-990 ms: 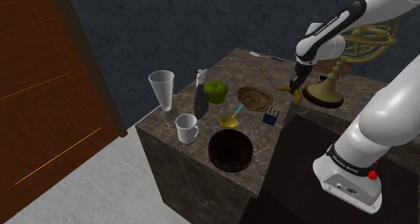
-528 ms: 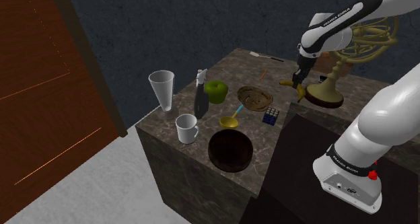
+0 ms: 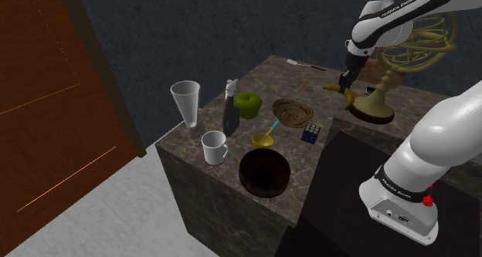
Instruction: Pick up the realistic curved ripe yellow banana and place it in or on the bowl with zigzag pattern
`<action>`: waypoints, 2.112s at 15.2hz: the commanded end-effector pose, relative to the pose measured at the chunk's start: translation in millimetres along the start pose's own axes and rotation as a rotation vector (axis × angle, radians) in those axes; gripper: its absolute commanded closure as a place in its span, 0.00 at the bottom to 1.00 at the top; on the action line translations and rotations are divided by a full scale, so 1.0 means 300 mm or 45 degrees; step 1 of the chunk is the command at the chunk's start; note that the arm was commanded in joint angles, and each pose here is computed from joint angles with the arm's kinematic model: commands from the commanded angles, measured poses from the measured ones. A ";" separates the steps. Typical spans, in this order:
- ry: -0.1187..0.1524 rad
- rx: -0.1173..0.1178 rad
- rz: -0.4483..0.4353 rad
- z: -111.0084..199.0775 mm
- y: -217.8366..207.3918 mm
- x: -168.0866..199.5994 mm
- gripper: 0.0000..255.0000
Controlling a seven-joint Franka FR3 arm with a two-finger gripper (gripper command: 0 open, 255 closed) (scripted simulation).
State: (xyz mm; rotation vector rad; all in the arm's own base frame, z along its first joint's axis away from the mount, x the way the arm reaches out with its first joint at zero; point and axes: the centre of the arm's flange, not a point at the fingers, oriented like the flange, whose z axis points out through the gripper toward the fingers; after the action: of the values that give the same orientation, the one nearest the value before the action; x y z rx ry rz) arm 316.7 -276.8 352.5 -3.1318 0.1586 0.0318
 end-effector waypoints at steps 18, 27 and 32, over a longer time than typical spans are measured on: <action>-0.001 0.000 0.000 -0.036 -0.745 -0.080 1.00; -0.001 0.000 0.000 -0.041 -1.138 -0.124 1.00; -0.001 0.000 0.000 -0.044 -1.357 -0.148 1.00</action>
State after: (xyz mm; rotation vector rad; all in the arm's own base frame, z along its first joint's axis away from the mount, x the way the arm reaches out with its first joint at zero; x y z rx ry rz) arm 314.1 116.6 369.0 -3.1331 0.1569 0.0318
